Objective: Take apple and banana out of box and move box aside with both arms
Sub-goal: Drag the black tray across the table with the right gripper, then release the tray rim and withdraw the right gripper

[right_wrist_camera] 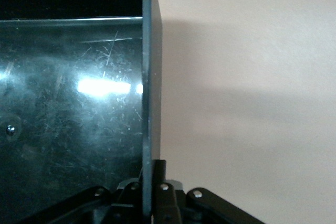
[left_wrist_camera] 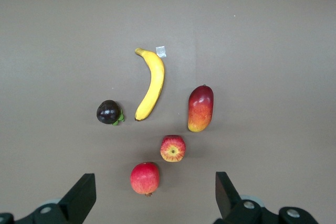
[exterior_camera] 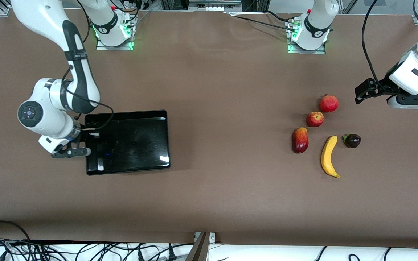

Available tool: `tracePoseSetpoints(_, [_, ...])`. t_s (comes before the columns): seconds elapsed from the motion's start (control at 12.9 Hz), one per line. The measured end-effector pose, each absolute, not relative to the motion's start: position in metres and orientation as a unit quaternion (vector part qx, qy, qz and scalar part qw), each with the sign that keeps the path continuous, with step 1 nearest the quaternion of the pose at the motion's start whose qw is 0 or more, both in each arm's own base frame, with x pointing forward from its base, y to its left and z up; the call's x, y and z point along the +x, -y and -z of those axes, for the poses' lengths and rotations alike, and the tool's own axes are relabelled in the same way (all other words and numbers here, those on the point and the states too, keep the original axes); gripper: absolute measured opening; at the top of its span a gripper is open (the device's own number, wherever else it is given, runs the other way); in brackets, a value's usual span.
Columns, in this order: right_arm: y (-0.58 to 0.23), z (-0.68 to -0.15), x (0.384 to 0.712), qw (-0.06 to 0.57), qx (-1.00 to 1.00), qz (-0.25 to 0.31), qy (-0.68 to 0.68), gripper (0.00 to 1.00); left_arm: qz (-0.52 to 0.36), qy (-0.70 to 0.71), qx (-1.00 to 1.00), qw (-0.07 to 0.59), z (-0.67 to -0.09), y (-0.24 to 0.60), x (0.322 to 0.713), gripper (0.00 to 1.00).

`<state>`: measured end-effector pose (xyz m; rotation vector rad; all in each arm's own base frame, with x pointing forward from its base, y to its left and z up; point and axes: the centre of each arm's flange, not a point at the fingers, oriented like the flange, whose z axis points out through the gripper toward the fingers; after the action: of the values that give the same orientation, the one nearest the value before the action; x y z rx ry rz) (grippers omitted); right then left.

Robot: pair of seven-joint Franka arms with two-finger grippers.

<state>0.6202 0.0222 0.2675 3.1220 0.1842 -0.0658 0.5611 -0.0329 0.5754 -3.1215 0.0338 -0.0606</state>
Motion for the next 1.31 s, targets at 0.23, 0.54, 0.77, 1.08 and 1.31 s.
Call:
tracePoseSetpoints(0.23, [0.022, -0.234, 0.601, -0.022, 0.998, 0.011, -0.054, 0.03, 0.019, -0.011, -1.0, 0.01, -0.575, 0.033, 0.561, 1.0])
tracePoseSetpoints(0.54, [0.021, -0.232, 0.599, -0.025, 0.998, 0.001, -0.055, 0.19, 0.019, -0.012, -1.0, 0.01, -0.575, 0.034, 0.561, 1.0])
tracePoseSetpoints(0.77, [0.005, -0.268, 0.616, -0.041, 0.997, -0.013, -0.07, 0.54, 0.019, -0.012, -1.0, 0.01, -0.575, 0.034, 0.561, 1.0])
tracePoseSetpoints(1.08, [-0.014, -0.364, 0.65, -0.064, 0.992, -0.023, -0.108, 0.98, 0.019, -0.013, -1.0, 0.01, -0.575, 0.035, 0.561, 1.0])
tracePoseSetpoints(1.31, [-0.018, -0.423, 0.66, -0.057, 0.989, -0.008, -0.135, 1.0, 0.019, -0.013, -1.0, 0.01, -0.575, 0.035, 0.561, 1.0])
